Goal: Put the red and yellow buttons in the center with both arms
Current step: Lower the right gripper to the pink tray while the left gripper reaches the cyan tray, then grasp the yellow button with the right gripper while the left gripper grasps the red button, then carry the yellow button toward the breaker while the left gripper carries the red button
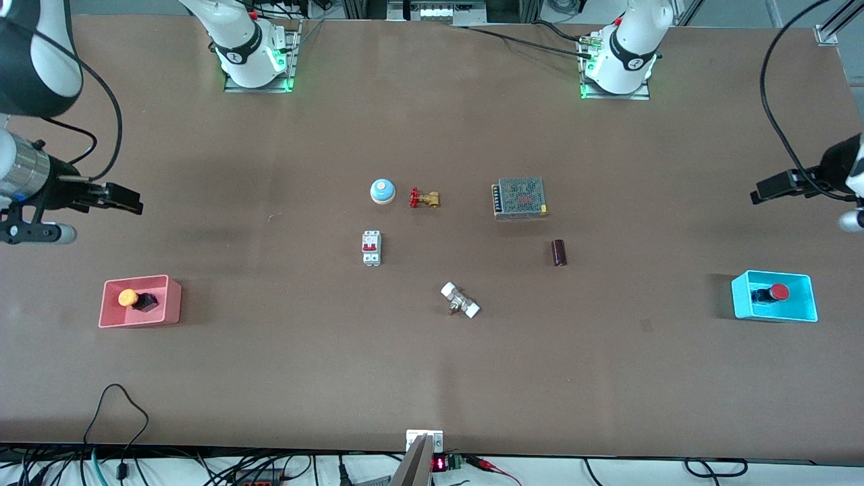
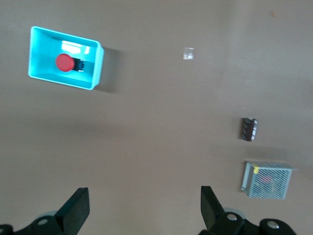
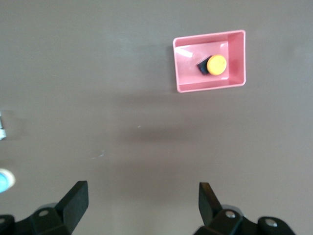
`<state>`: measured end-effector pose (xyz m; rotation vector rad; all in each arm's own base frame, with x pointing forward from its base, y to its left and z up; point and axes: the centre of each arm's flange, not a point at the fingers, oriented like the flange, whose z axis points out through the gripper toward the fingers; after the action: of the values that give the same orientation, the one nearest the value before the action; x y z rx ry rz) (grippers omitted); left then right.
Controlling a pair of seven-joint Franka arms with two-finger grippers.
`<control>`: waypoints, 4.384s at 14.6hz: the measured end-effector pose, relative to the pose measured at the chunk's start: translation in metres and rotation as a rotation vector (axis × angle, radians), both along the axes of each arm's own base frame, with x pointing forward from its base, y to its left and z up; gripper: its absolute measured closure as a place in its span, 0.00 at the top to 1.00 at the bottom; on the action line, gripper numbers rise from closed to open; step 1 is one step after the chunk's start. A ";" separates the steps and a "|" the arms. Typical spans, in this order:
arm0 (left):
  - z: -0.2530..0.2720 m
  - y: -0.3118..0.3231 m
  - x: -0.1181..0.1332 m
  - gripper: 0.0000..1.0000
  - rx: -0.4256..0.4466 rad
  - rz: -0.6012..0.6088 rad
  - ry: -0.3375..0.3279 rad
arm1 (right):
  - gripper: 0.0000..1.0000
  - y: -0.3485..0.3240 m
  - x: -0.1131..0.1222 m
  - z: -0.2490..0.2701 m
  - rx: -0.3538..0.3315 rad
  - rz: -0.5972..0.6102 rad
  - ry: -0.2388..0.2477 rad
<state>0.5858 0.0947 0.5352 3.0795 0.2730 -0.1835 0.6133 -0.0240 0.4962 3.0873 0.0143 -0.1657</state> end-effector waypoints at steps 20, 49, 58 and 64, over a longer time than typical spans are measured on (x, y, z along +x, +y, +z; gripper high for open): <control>-0.312 0.178 0.076 1.00 0.140 -0.247 -0.114 | 1.00 -0.124 0.062 -0.221 0.027 0.238 -0.078; -0.173 0.009 0.106 0.43 0.066 -0.214 0.026 | 0.42 -0.133 0.075 -0.248 0.024 0.263 -0.148; -0.268 -0.119 0.060 0.43 0.007 -0.104 0.040 | 0.42 -0.114 0.082 -0.181 0.022 0.299 -0.162; -0.327 -0.178 0.002 0.43 0.014 -0.046 0.038 | 0.42 -0.046 0.075 -0.126 0.028 0.269 -0.111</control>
<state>0.5883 -0.0830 0.2087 3.1012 0.2057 -0.2428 0.6885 -0.0695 0.3705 3.0761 0.4274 0.0177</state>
